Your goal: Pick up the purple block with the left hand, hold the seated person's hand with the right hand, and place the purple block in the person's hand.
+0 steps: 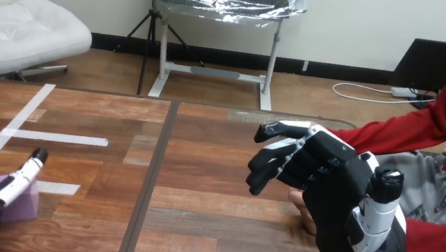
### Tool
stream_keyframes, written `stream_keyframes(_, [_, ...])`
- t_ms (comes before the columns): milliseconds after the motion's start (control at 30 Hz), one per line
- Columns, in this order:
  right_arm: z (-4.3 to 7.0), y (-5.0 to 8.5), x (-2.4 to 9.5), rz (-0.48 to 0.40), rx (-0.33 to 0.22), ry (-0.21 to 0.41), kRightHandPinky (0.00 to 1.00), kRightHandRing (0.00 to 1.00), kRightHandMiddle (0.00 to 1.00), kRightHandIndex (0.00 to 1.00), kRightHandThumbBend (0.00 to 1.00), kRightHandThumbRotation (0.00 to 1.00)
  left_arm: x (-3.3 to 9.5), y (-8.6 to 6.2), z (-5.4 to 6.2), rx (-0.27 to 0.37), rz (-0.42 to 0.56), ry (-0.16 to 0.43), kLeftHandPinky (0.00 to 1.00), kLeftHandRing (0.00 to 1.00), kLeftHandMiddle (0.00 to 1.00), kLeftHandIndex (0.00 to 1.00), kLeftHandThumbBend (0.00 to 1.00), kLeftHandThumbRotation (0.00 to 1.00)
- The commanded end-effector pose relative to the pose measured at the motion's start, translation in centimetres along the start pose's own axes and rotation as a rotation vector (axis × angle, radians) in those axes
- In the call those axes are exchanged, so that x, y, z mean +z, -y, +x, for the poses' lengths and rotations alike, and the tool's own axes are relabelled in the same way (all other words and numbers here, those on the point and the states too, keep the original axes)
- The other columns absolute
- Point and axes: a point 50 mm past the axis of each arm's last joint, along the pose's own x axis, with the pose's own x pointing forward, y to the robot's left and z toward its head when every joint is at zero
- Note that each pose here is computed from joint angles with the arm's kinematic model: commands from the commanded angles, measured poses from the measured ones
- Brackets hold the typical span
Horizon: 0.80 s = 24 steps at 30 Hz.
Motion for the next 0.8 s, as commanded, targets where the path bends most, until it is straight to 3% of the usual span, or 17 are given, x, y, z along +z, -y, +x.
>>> stream_keyframes(0, [1.26,0.18,1.51,-0.029,0.023,0.087,0.39,0.48,0.54,0.63,0.93,1.00,2.86,2.05,0.88,-0.077,-0.051,0.059,0.90,0.99,1.00,0.99,0.59,0.61])
stream_keyframes(767, [1.27,0.09,1.51,-0.030,0.027,0.085,0.38,0.47,0.53,0.63,0.92,1.00,3.45,3.04,0.95,-0.114,-0.077,0.059,0.87,0.95,0.97,0.97,0.64,0.63])
